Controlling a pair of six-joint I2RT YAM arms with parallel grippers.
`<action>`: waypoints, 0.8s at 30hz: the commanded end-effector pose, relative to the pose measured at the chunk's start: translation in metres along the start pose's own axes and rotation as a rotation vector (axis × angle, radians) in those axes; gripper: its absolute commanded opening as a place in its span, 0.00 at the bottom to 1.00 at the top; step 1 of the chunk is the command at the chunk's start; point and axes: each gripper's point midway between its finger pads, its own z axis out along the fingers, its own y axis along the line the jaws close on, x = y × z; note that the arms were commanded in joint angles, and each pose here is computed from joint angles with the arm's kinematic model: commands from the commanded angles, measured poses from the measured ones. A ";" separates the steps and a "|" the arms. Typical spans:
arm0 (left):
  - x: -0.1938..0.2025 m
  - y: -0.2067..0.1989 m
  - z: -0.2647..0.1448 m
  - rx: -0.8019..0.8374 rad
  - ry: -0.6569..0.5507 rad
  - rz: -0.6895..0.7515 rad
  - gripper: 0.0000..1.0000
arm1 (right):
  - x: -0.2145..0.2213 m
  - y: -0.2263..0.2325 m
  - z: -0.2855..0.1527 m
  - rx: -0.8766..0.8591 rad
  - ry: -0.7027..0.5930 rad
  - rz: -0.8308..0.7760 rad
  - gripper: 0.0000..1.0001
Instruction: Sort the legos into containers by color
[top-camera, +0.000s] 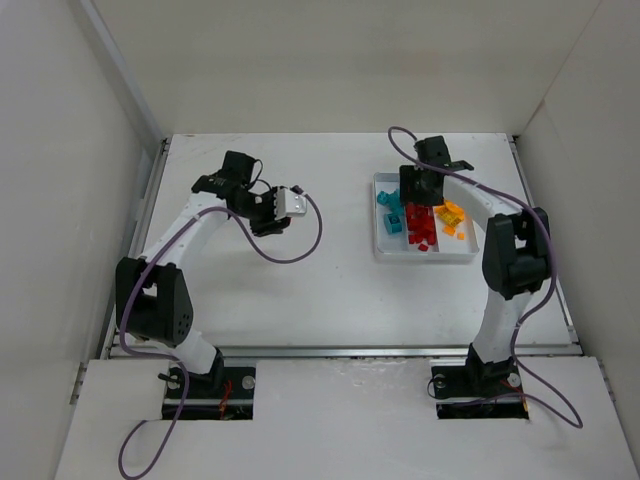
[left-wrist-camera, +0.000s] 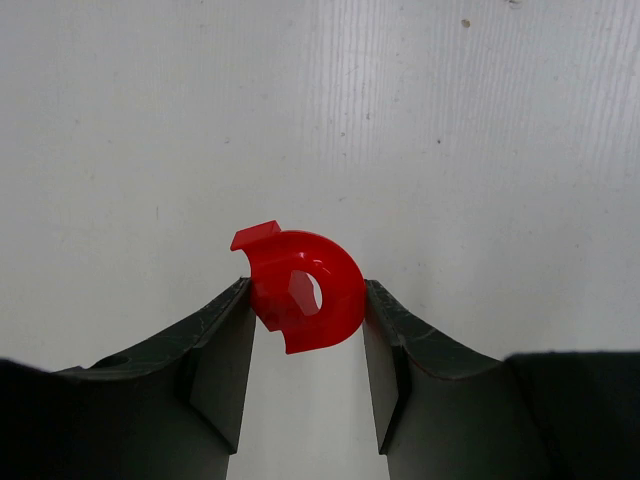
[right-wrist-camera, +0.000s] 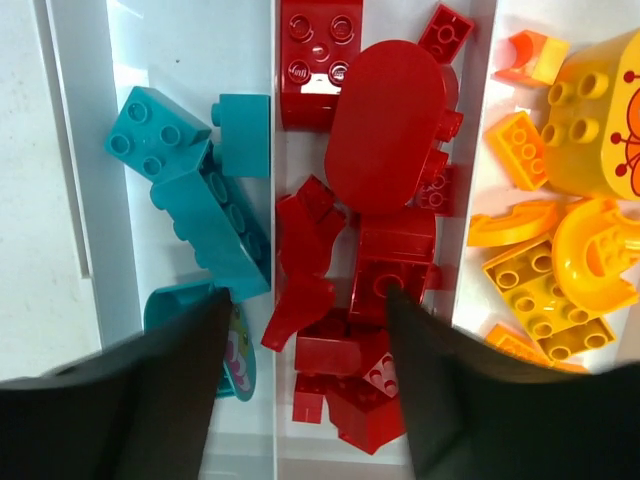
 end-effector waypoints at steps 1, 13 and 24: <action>-0.027 -0.004 -0.004 0.019 -0.063 0.023 0.00 | -0.019 0.001 -0.013 0.001 -0.051 0.002 0.72; -0.119 0.005 -0.002 0.015 -0.288 0.136 0.00 | -0.068 -0.008 -0.087 -0.028 -0.229 0.089 0.81; -0.246 0.016 0.100 0.046 -0.582 0.097 0.00 | -0.068 -0.028 -0.199 -0.037 -0.449 0.214 0.83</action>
